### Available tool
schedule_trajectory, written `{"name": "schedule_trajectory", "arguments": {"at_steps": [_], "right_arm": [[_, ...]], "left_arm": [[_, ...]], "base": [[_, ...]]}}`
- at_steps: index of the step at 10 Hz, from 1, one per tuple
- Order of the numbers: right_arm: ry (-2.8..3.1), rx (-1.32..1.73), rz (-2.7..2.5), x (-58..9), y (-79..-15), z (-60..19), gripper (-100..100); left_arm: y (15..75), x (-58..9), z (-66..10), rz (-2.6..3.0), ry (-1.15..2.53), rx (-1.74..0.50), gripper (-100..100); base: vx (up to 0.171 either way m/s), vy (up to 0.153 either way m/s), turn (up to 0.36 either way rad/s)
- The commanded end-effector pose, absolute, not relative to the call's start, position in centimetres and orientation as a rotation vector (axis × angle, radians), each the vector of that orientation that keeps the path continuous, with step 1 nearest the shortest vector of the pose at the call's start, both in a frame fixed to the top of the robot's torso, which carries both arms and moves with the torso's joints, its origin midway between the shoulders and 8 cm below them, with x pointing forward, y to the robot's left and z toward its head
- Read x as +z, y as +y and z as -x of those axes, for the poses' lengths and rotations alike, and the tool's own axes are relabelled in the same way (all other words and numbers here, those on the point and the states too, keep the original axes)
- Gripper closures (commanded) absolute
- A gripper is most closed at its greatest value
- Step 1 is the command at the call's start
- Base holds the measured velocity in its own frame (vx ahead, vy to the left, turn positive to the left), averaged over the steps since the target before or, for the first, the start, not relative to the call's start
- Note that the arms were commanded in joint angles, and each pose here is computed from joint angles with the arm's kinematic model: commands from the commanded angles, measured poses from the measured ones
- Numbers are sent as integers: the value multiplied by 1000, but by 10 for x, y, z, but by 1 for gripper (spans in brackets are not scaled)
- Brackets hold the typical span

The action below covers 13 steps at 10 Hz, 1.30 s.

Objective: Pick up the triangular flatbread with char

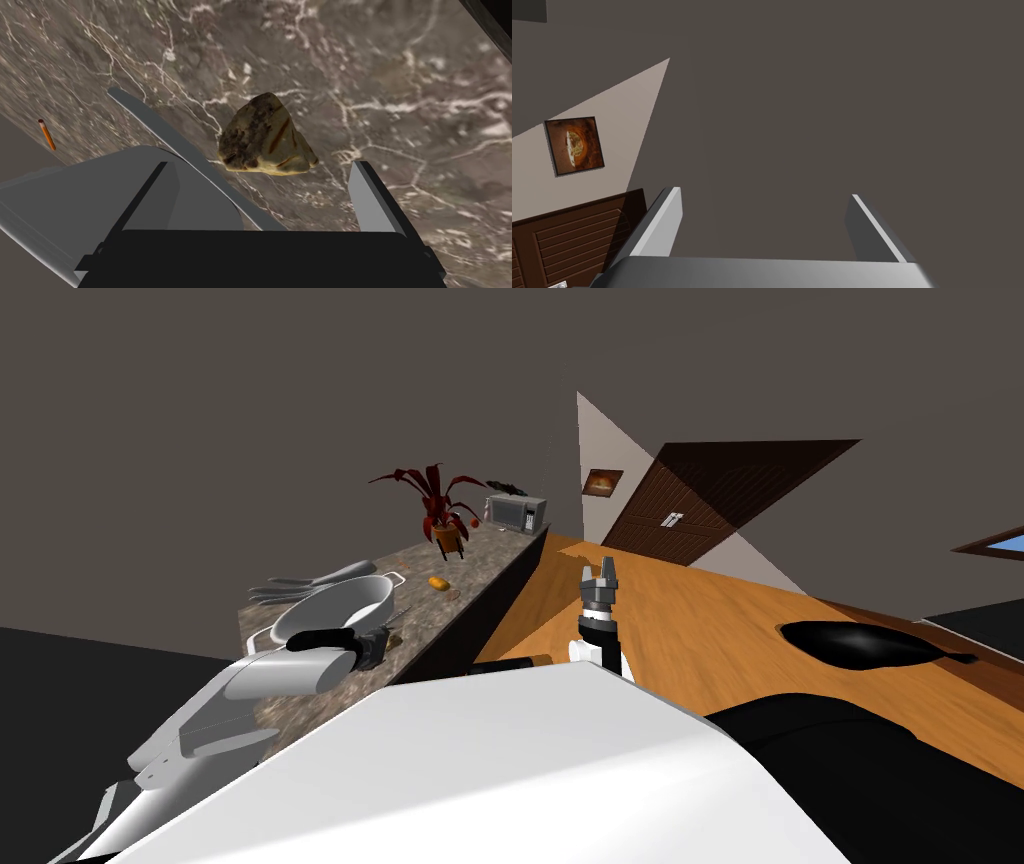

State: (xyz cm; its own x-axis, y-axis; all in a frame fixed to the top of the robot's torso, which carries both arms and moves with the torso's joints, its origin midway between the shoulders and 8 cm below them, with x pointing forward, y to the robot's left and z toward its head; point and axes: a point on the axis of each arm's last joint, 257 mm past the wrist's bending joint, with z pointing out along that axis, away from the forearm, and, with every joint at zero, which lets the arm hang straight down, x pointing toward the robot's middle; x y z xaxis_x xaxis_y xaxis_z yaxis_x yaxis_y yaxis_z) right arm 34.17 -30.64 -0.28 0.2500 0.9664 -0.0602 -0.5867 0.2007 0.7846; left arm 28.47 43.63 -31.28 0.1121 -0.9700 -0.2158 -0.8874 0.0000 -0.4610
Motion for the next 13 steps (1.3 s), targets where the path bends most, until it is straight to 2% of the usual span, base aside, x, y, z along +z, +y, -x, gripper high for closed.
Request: {"name": "schedule_trajectory", "arguments": {"at_steps": [1, 4, 5, 9, 10, 11, 13], "right_arm": [[639, 1194, -727, -3, -306, -342, 0], [639, 1194, -727, -3, -306, -342, 0], [639, 1194, -727, -3, -306, -342, 0], [639, 1194, -727, -3, -306, -342, 0], [639, 1194, -727, -3, -306, -342, 0], [639, 1194, -727, -3, -306, -342, 0], [639, 1194, -727, -3, -306, -342, 0]], "left_arm": [[439, -319, -287, 1912, 1794, -226, -100], [442, -324, -289, 1915, 1791, -226, -100], [443, -324, -289, 1914, 1790, -227, 100], [442, -324, -290, 1913, 1790, -228, 100], [442, -324, -290, 1913, 1790, -228, 0], [438, -318, -286, 1912, 1796, -226, 100], [435, -310, -283, 1909, 1802, -225, 100]], "base": [[-6, 3, -28], [-5, 2, -18], [0, 0, 0], [0, 0, 0], [0, 0, 0], [5, -1, 40], [9, -2, 35]]}}
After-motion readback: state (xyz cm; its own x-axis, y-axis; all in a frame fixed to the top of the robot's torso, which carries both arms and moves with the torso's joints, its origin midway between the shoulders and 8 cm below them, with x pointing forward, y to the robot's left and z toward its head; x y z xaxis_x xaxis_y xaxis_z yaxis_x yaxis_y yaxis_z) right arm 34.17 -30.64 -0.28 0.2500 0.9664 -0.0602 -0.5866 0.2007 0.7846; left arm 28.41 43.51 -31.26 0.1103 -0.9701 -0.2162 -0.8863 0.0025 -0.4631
